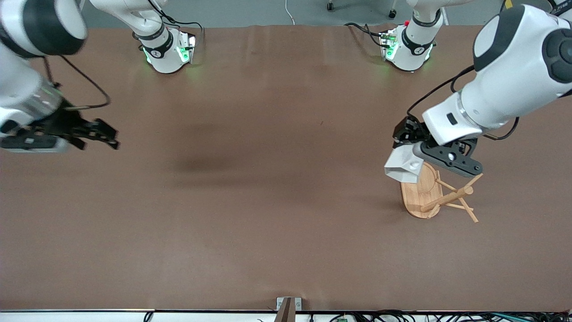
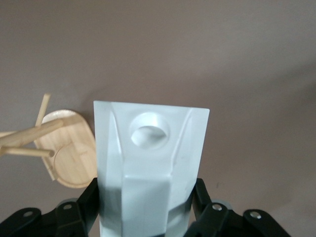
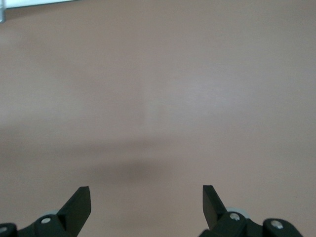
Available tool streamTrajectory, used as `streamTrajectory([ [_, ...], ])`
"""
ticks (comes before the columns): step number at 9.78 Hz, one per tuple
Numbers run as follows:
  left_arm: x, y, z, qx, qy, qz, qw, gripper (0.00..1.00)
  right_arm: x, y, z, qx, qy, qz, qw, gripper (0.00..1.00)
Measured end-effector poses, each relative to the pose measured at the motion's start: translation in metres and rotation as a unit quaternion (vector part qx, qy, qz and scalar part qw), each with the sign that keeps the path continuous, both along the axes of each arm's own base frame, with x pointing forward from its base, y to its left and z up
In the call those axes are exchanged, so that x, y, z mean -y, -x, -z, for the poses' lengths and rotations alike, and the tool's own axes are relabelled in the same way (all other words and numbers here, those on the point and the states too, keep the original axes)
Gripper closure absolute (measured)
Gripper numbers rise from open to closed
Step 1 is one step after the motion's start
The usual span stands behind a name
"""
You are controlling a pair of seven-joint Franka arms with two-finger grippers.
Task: Hang cup on rack
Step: 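Carry the cup over the wooden rack while the right gripper retracts, then lower the cup onto a rack peg with the left gripper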
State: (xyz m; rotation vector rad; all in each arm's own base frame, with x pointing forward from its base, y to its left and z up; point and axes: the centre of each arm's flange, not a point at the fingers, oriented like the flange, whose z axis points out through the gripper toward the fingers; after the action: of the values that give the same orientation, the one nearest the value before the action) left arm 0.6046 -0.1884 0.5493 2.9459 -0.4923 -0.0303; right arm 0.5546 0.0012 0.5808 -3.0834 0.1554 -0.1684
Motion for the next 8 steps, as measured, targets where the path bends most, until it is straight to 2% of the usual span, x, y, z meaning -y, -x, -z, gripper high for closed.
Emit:
streamTrajectory([
  [2,-0.016,0.003,0.026,-0.006,-0.020,-0.022,1.000,0.23,0.023,0.013,-0.045,-0.015,0.008,0.017,1.000,0.00],
  [5,-0.032,0.021,0.059,-0.014,0.001,-0.053,0.999,0.23,0.039,0.035,-0.121,-0.015,0.011,0.032,0.999,0.00],
  [8,-0.047,0.029,0.095,-0.015,0.007,-0.066,0.998,0.23,0.049,0.025,-0.106,-0.034,0.010,0.040,0.999,0.00],
])
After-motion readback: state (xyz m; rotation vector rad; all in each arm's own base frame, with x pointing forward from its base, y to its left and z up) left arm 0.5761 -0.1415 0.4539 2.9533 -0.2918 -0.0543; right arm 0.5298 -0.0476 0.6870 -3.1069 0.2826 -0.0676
